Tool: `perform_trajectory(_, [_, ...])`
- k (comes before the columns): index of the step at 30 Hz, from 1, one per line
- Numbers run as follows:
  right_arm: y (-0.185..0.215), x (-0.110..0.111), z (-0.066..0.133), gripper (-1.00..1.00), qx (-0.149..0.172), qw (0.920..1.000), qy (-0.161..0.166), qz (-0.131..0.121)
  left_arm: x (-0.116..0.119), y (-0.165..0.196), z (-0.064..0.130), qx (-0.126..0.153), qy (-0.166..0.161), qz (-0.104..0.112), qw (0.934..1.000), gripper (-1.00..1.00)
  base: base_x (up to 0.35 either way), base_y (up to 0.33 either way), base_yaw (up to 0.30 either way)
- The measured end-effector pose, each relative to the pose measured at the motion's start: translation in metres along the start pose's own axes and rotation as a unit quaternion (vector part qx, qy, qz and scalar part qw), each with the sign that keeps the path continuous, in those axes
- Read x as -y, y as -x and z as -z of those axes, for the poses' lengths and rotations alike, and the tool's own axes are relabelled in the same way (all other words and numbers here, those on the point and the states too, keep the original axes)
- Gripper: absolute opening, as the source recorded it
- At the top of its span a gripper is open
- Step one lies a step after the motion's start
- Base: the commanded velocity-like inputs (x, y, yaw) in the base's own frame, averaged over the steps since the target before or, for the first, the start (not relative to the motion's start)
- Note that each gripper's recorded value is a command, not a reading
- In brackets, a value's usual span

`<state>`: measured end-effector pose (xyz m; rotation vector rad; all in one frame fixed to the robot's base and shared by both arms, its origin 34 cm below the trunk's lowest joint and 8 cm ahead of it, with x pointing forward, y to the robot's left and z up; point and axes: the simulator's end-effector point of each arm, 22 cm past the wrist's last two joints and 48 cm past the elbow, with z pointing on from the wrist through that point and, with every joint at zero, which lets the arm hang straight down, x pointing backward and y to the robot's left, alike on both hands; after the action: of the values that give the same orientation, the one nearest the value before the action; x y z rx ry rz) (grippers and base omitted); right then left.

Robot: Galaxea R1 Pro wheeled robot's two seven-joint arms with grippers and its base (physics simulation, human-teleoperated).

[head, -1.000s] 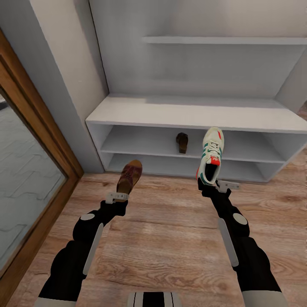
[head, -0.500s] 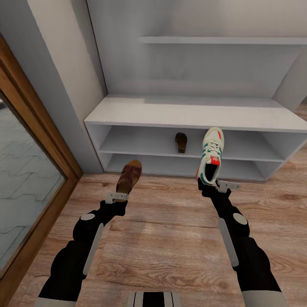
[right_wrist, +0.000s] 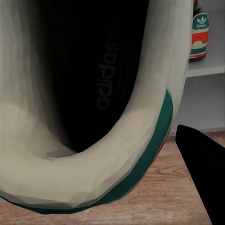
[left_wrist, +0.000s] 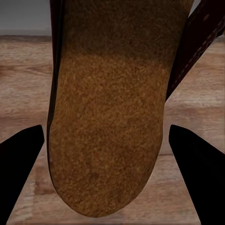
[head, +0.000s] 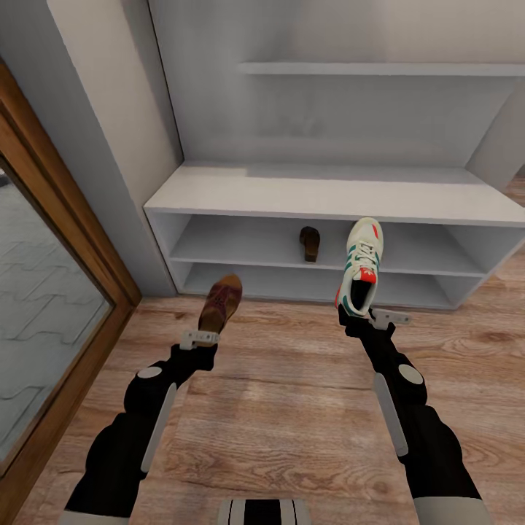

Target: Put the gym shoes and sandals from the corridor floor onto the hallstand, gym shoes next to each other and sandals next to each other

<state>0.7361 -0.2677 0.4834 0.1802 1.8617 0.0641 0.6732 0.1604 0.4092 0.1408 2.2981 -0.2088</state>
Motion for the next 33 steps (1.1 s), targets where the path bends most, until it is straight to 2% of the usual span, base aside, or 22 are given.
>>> perform_trajectory(33, [0.003,0.004,0.0,-1.0,0.003,1.0,-0.004,-0.002,0.003,-0.012,0.001,-0.009,-0.003,0.002,0.9999,-1.0,0.0,0.0,0.0])
